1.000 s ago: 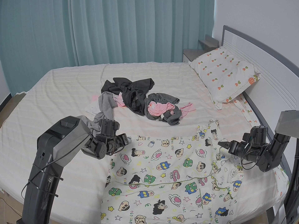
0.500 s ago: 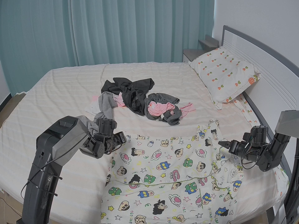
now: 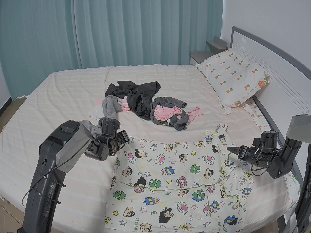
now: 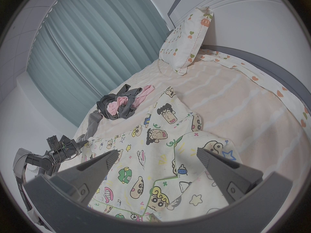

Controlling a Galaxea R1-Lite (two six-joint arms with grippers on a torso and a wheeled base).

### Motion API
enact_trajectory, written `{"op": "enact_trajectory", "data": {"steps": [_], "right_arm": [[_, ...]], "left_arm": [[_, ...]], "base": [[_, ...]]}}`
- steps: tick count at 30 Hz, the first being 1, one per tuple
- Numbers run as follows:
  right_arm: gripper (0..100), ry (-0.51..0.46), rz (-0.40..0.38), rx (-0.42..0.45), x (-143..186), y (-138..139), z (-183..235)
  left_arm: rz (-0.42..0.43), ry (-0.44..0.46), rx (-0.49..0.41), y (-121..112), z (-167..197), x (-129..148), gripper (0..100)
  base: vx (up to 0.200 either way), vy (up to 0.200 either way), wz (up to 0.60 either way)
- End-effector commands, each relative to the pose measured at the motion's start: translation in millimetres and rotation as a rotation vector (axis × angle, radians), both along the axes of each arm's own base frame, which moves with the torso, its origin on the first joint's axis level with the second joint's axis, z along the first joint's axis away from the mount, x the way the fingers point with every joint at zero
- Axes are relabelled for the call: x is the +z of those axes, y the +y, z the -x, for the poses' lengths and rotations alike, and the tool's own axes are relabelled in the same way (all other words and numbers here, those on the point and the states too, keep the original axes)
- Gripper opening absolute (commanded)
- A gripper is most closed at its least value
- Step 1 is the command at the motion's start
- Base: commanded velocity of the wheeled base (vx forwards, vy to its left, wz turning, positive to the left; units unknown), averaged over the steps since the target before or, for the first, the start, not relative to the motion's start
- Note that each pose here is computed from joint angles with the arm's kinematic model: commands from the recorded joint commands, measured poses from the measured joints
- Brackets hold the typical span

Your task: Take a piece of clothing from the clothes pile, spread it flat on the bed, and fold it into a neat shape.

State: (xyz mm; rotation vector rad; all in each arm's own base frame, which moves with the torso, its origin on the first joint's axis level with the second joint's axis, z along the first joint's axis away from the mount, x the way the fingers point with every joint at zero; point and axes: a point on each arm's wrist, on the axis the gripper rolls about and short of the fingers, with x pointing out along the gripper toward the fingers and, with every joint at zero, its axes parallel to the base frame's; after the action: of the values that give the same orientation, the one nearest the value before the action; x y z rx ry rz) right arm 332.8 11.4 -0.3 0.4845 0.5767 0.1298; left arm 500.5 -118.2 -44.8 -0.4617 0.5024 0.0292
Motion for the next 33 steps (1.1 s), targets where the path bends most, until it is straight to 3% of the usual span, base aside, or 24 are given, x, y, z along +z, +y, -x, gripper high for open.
{"op": "enact_trajectory", "data": {"steps": [1,12,18,21,25,29,33], "right_arm": [[100,-0.014,-0.002,-0.002,1,0,-1],[100,-0.052,0.001,-0.010,-1,-2,-3],[100,-0.066,0.003,-0.011,6,-2,-3],[100,-0.086,0.003,-0.002,17,2,-1],[100,-0.074,0.006,0.013,36,8,8],[100,-0.045,0.010,-0.001,52,4,31],[100,-0.006,0.021,-0.004,55,-1,59]], "left_arm": [[0.000,-0.008,0.017,5,-7,-7,0],[-0.005,-0.016,0.053,15,-7,1,0],[0.003,-0.021,0.047,19,11,38,0],[0.023,-0.004,0.041,24,35,65,0],[0.117,0.022,0.013,28,75,94,0],[0.135,0.085,-0.043,28,125,92,0],[0.144,0.086,-0.074,28,166,83,0]], "base": [[0.000,0.000,0.00],[0.000,0.000,0.00],[0.000,0.000,0.00],[0.000,0.000,0.00],[0.000,0.000,0.00],[0.000,0.000,0.00],[-0.200,0.000,0.00]]}}
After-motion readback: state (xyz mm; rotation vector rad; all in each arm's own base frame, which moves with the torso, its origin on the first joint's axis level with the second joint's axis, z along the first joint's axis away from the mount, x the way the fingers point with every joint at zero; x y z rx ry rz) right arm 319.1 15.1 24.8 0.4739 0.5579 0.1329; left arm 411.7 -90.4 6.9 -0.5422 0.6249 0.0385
